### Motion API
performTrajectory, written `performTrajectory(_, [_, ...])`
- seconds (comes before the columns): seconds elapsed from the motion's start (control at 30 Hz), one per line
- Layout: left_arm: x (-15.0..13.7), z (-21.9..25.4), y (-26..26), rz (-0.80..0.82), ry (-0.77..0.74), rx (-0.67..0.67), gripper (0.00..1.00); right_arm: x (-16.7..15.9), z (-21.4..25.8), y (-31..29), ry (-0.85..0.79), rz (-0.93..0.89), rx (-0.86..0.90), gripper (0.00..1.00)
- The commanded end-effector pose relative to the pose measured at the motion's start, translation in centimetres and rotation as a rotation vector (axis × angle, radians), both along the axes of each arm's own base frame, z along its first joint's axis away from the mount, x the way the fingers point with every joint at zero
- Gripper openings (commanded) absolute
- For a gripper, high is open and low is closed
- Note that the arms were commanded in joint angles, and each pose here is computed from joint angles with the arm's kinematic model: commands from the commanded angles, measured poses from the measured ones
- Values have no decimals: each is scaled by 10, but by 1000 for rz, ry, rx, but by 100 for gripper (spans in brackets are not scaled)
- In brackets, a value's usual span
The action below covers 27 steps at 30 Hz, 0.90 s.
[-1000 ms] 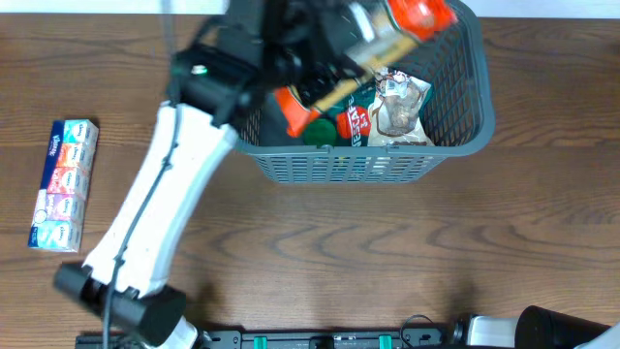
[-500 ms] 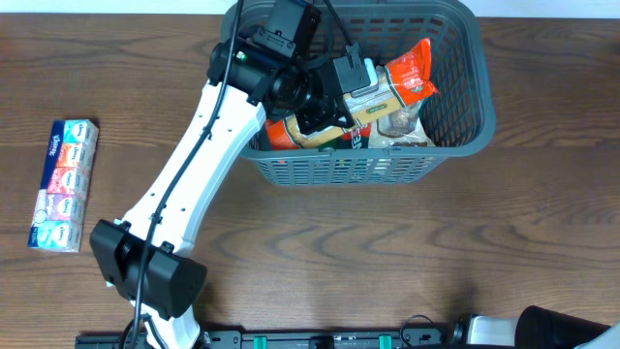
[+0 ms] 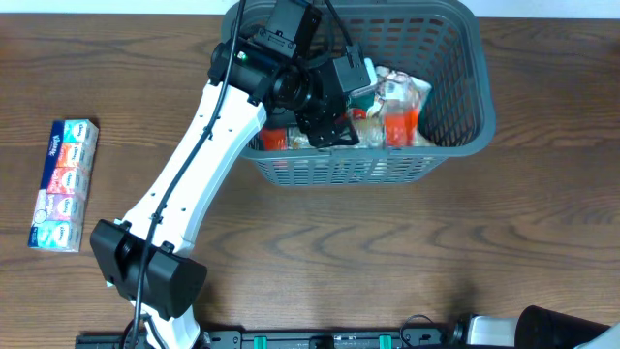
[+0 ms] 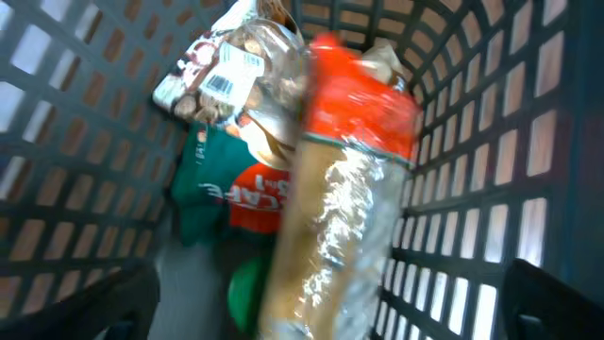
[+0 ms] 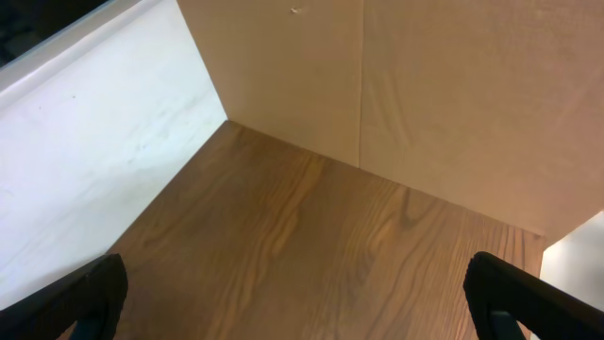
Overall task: Pack container
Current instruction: 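Open the left gripper and move it back toward the tissue box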
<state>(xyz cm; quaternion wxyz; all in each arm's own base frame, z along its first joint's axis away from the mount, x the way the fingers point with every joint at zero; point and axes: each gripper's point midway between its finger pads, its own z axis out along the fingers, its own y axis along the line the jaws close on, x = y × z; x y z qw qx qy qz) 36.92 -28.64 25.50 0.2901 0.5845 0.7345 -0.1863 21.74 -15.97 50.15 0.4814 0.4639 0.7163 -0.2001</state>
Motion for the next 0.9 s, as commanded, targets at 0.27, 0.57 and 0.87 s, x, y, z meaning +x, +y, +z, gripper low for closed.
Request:
performTrajectory(0.27, [27, 92, 15, 258, -172, -137, 98, -2, -1, -4, -2, -24, 1, 99])
performTrajectory(0.57, [51, 182, 180, 1083, -347, -123, 99, -2, 0, -4, -3, -24, 1, 99])
performTrajectory(0.87, [0, 128, 371, 1744, -129, 120, 98, -2, 0, -4, -3, -24, 1, 99])
